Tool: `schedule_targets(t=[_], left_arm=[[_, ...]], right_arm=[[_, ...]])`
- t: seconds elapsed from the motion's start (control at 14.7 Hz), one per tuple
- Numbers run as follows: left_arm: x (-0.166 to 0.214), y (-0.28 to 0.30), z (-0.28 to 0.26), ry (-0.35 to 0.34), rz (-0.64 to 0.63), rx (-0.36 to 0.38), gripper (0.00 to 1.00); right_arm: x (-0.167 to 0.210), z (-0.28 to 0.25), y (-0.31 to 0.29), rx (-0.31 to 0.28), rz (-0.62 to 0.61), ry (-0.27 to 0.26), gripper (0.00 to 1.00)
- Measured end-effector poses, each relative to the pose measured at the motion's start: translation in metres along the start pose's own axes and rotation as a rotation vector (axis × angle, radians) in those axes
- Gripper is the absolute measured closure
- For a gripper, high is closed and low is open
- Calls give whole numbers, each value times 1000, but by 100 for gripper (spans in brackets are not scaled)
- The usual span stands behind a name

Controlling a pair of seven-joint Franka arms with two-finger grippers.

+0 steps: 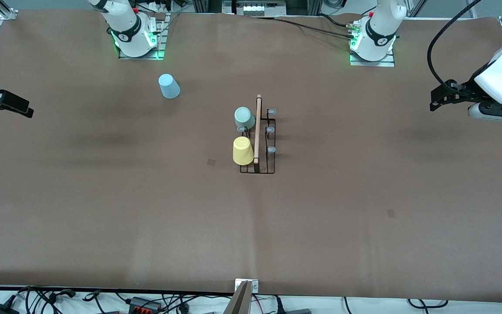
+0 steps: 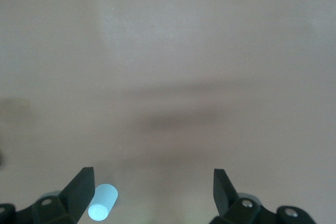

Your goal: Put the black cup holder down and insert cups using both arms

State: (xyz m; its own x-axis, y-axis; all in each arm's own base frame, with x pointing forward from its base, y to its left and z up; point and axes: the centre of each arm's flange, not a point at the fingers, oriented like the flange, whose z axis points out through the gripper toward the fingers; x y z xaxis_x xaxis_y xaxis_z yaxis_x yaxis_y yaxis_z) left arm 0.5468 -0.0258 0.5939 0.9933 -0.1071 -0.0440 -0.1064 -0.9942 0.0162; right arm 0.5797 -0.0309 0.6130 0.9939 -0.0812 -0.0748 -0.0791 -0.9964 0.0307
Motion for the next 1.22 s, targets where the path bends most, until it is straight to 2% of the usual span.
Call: schedule_targets(t=[0.48, 0.88, 1.22], left_arm=[[0, 0, 0, -1, 0, 0, 0], [0, 0, 0, -1, 0, 0, 0], [0, 0, 0, -1, 0, 0, 0]], right_arm=[[-2, -5, -2, 0, -13, 10, 0], [1, -8, -2, 1, -13, 41, 0], [2, -7, -2, 1, -13, 42, 0]])
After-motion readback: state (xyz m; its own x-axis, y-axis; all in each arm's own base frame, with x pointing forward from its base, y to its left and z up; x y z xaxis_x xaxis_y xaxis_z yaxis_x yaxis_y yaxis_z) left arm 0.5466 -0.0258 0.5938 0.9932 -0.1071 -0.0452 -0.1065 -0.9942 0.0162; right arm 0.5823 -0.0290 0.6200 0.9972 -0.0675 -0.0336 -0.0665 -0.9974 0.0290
